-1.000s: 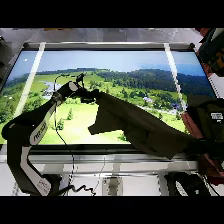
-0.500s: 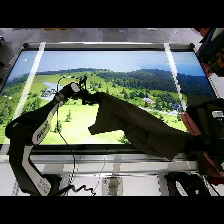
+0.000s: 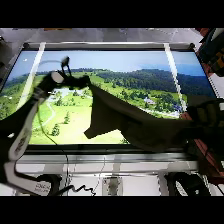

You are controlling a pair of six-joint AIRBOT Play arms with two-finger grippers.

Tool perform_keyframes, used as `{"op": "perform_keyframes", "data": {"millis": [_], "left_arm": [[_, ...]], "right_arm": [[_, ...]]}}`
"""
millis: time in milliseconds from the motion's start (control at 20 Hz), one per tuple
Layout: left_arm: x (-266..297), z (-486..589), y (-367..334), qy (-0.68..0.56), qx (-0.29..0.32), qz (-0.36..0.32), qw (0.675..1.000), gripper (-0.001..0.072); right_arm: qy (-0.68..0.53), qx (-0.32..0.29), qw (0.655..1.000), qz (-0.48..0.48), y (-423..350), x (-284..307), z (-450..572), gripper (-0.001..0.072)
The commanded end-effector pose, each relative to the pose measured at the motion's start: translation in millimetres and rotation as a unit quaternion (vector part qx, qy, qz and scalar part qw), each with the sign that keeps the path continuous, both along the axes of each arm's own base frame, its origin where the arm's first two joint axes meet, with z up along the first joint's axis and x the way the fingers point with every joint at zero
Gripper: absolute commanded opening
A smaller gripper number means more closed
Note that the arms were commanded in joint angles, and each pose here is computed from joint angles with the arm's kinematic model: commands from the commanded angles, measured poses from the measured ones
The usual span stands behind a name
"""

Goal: Fold the clothes and pants, and hang the long-sleeved shirts on hangers.

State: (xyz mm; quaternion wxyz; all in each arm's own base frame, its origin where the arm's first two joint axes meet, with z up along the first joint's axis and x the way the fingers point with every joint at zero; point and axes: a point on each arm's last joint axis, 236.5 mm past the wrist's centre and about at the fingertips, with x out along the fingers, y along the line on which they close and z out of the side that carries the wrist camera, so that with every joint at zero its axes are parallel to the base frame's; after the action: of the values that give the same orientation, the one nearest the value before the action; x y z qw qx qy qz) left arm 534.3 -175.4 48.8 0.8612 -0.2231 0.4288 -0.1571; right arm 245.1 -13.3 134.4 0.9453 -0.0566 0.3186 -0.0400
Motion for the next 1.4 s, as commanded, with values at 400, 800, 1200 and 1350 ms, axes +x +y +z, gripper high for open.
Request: {"op": "perform_keyframes", "data": {"millis": [400, 800, 1200, 1350], "left_arm": [[-196.7, 437.8, 150.6, -0.507, 0.087, 0.150, 0.844, 0.0017], [-384.9, 517.9, 182.5, -0.631, 0.225, 0.231, 0.706, 0.0017], [-267.6, 438.3, 155.2, -0.493, 0.132, 0.148, 0.847, 0.0017], [-188.6, 406.4, 100.3, -0.416, -0.075, 0.074, 0.903, 0.0016]], "right_arm": [[-0.400, 0.158, 0.901, 0.057, 41.5, 34.2, 284.9, 0.0010], [-0.374, 0.219, 0.893, 0.121, 59.8, -53.9, 344.1, 0.0009], [0.049, 0.150, 0.985, 0.065, 73.2, 2.5, 121.0, 0.0010], [0.079, 0.125, 0.988, 0.045, 69.5, 37.7, 94.3, 0.0010]]}}
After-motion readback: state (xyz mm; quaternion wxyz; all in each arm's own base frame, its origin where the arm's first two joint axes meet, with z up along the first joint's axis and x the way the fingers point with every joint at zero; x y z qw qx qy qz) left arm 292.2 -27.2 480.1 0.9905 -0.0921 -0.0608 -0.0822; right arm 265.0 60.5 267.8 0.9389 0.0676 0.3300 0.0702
